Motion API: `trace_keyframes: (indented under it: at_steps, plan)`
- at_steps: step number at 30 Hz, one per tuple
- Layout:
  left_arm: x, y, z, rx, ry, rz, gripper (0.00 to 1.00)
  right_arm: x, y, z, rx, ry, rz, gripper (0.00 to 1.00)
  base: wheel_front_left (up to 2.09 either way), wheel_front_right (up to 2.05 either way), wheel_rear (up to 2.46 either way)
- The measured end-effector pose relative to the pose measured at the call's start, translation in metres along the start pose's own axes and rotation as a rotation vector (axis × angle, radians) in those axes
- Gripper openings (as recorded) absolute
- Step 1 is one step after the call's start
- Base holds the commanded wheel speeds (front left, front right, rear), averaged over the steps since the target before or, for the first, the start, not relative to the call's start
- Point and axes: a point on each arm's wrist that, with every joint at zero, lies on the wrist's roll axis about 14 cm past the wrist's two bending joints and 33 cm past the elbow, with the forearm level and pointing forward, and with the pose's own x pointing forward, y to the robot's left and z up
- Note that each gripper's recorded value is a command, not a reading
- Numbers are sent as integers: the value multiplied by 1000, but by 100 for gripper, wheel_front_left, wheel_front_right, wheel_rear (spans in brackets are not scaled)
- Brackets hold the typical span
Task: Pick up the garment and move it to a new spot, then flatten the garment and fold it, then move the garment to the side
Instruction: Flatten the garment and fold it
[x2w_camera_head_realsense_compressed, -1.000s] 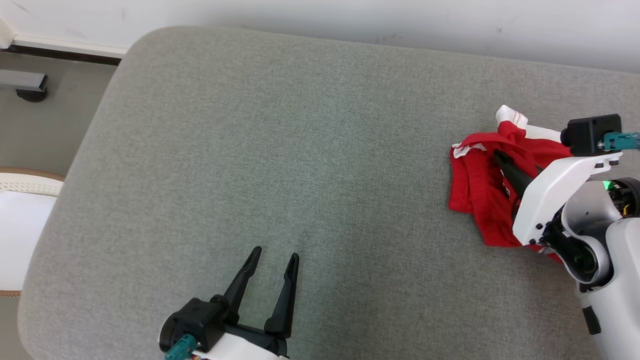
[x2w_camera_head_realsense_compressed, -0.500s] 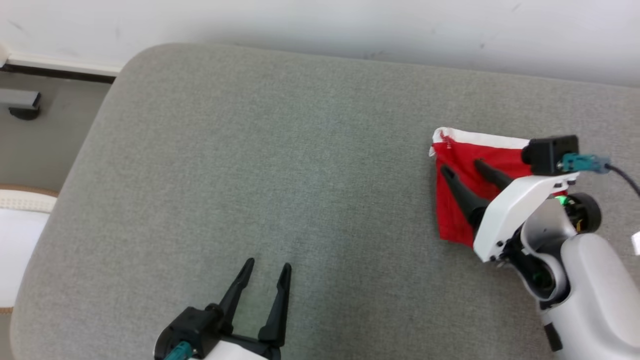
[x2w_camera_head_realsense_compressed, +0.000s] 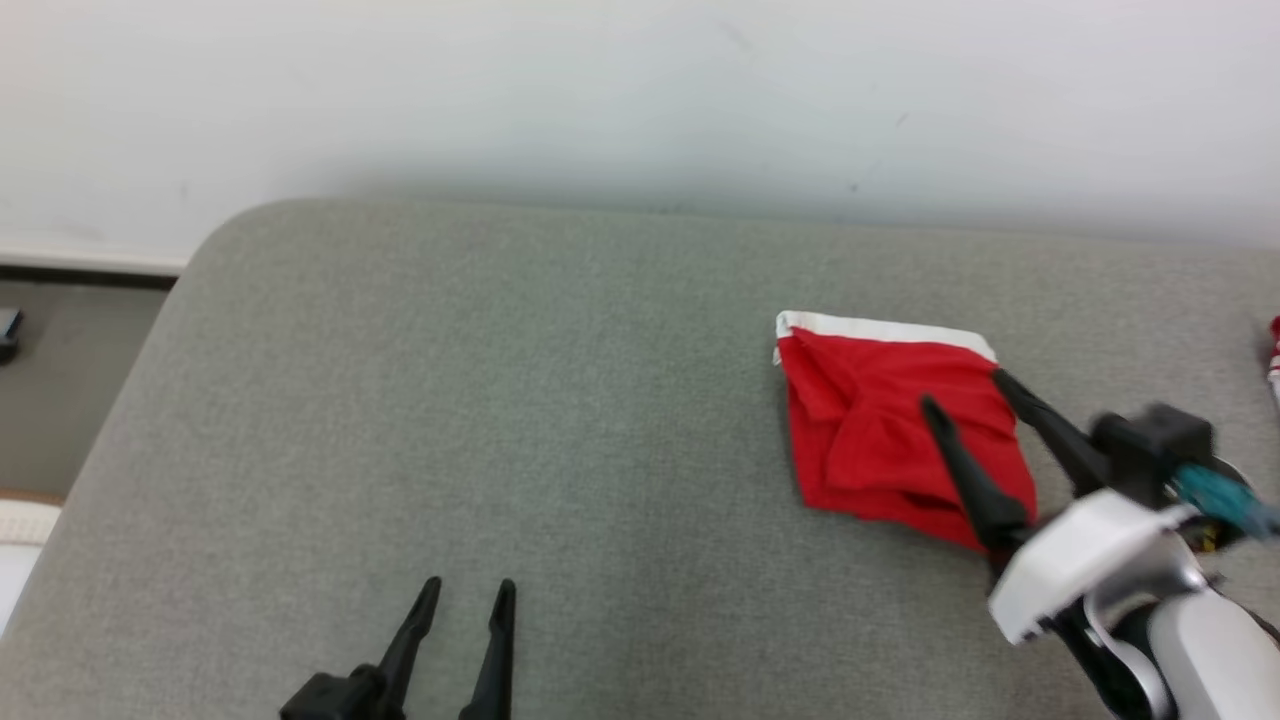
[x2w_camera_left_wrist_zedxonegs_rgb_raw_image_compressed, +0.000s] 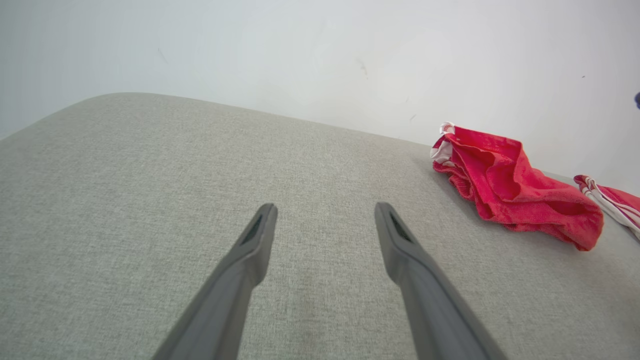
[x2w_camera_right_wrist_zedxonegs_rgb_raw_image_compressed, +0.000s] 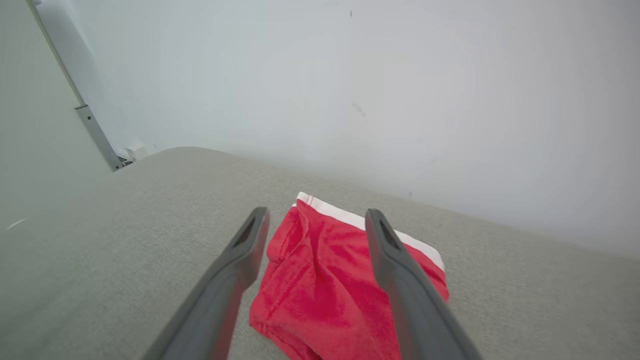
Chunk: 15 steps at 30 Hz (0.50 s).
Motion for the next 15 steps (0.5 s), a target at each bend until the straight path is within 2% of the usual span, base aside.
trace_keyframes:
  at_steps: [2,8,11,15]
  plan:
    - [-4,0,3,2,-9,2,100,-19,-17,5,-53,-50,-57,100,0,0,0]
    - [-14,1,8,9,-25,7,100,-76,-60,8,-119,-171,-213,100,0,0,0]
    - [-21,3,9,19,-31,15,100,-104,-77,5,-75,-225,-294,100,0,0,0]
    - [-26,5,16,25,-53,22,100,-136,-98,-1,-78,-243,-388,100,0,0,0]
